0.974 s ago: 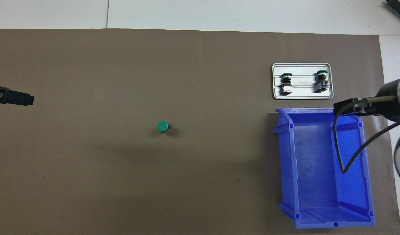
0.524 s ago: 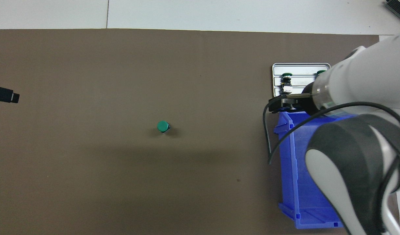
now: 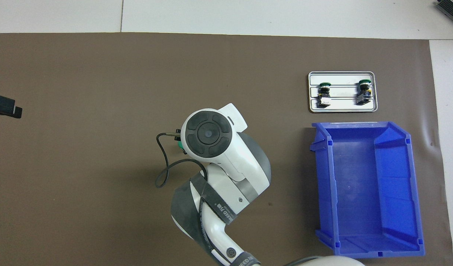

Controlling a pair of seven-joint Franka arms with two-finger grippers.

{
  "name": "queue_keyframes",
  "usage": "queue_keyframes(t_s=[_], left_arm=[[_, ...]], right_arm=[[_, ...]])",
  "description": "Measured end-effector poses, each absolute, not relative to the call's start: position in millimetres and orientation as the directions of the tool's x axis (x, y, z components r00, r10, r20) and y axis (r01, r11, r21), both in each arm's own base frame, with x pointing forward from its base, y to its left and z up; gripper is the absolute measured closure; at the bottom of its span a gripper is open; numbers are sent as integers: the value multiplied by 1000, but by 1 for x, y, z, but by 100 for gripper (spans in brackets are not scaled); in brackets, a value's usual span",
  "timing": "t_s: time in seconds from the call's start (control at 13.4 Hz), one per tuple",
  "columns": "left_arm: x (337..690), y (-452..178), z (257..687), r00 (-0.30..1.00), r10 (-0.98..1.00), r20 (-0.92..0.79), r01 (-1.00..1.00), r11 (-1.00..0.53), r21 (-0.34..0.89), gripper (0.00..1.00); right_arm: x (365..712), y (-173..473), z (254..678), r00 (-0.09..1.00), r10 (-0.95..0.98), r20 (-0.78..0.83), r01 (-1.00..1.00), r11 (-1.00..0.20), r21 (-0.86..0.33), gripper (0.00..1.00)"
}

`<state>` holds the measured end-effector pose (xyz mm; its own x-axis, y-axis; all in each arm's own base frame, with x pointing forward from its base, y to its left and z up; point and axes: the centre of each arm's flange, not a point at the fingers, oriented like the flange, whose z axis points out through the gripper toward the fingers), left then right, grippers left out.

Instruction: Place and press button with both arms

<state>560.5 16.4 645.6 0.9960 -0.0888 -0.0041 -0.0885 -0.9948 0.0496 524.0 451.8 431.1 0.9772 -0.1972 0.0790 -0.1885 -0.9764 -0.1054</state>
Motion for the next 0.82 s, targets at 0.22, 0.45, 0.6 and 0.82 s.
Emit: queue_keyframes(t_s=[0.22,0.45,0.6,0.82], left_arm=[[551,17,637,996,-82,-27,-80,-995,54,0],[544,17,629,997,-77,-30,-75,-996,56,0],[544,17,625,997,-75,-12,-74,-996,55,0],[544,15,624,997,-79,-6,-79,-995,54,0]], right_arm=[[517,501,386,972,-204,121,-195,-978,-79,0],[524,518,353,968,-197,156,-185,-979,-85,0],[529,518,348,965,-202,169,-187,-977,-99,0],[530,516,346,964,-204,168,-190,-977,-96,0]])
